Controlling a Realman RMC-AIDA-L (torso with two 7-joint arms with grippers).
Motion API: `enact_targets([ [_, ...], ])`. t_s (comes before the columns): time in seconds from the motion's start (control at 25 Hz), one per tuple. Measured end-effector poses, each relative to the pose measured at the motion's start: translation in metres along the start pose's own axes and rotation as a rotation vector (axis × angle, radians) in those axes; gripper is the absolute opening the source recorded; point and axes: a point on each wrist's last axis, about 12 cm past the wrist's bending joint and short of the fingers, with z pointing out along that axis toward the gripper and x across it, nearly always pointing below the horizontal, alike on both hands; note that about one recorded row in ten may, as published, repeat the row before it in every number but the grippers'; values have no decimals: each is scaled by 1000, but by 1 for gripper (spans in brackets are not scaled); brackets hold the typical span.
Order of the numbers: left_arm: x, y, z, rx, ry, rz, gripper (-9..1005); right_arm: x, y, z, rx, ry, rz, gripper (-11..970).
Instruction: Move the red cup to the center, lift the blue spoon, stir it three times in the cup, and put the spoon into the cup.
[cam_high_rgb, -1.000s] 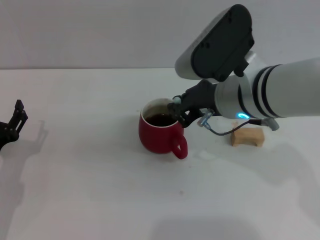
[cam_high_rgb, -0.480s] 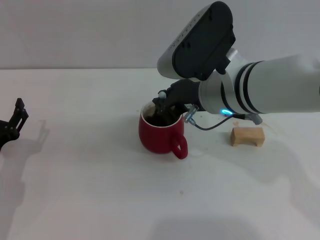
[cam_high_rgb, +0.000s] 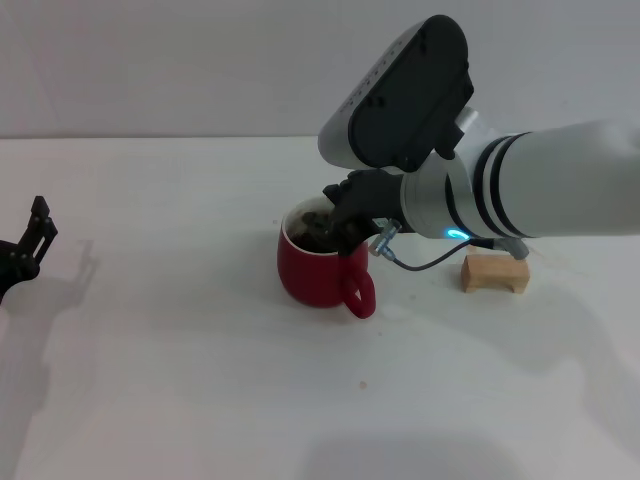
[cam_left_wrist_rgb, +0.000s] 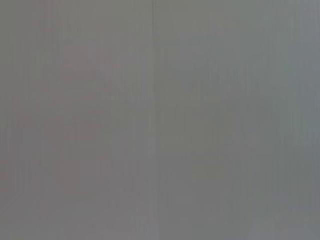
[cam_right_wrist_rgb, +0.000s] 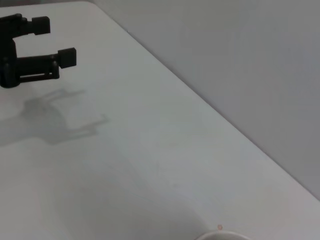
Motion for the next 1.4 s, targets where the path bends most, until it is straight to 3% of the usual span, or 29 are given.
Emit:
enact_targets([
  [0.2, 1, 1, -2, -4, 2, 0, 852, -1, -6, -10, 56, -70, 3, 343],
  [0.44, 1, 4, -3, -18, 1, -2, 852, 16, -21, -34, 332, -360, -45, 487],
  [0.6, 1, 5, -4, -24, 3, -2, 852, 62, -19, -53, 530, -651, 2, 489],
  [0.72, 1, 5, -5, -25, 3, -3, 852, 104, -11, -61, 651, -765, 32, 491],
  [0.96, 2, 11, -7, -56, 5, -6, 852, 190, -1, -68, 832, -772, 243, 494],
  [1.12, 4, 16, -12, -80, 12, -37, 852, 243, 10, -77, 949, -762, 381, 607],
  [1.28, 3, 19, -17, -97, -3, -46, 852, 274, 20, -90, 1001, -818, 452, 712],
  [1.4, 3, 20, -20, -101, -8, -48, 852, 285, 23, -95, 1029, -827, 460, 785],
])
